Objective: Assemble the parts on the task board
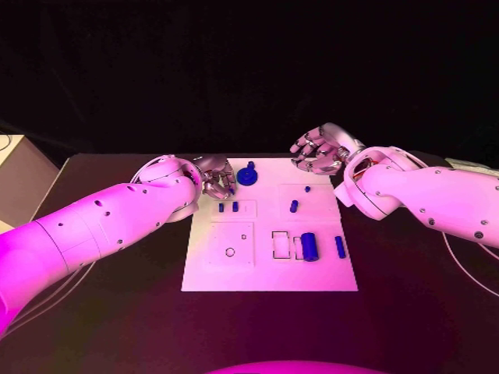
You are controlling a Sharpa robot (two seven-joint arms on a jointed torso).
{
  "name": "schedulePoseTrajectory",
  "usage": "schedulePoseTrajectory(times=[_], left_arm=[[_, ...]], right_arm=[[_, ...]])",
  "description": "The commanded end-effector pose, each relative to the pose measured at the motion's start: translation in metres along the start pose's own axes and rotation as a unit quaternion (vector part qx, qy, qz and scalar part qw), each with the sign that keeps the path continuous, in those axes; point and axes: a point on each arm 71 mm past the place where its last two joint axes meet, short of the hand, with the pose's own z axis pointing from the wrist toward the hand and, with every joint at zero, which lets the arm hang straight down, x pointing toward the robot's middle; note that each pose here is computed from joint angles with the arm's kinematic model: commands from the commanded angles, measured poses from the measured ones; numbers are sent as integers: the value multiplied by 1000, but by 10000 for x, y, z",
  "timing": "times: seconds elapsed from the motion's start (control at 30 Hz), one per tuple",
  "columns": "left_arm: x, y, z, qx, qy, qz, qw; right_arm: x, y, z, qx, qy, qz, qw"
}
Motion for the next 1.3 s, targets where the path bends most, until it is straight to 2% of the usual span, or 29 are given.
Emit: schedulePoseTrajectory(times=[0.03, 0.17, 0.53, 1.0, 1.3], left_arm=[[81, -26, -10, 12, 15, 9, 1000], [101, -16, -19, 15, 13, 18, 1000], [96, 77, -26, 0, 1, 28, 1000], [109, 68, -31, 0, 8, 21, 1000], [97, 107, -66, -7, 5, 13, 1000]], right_arm=[[16, 6, -2, -4, 8, -5, 1000], [12, 0, -4, -3, 6, -5, 1000], [4, -7, -11, -3, 2, -4, 1000], [-9, -19, -17, -2, -1, -5, 1000], [-25, -37, -25, 1, -3, -6, 1000]])
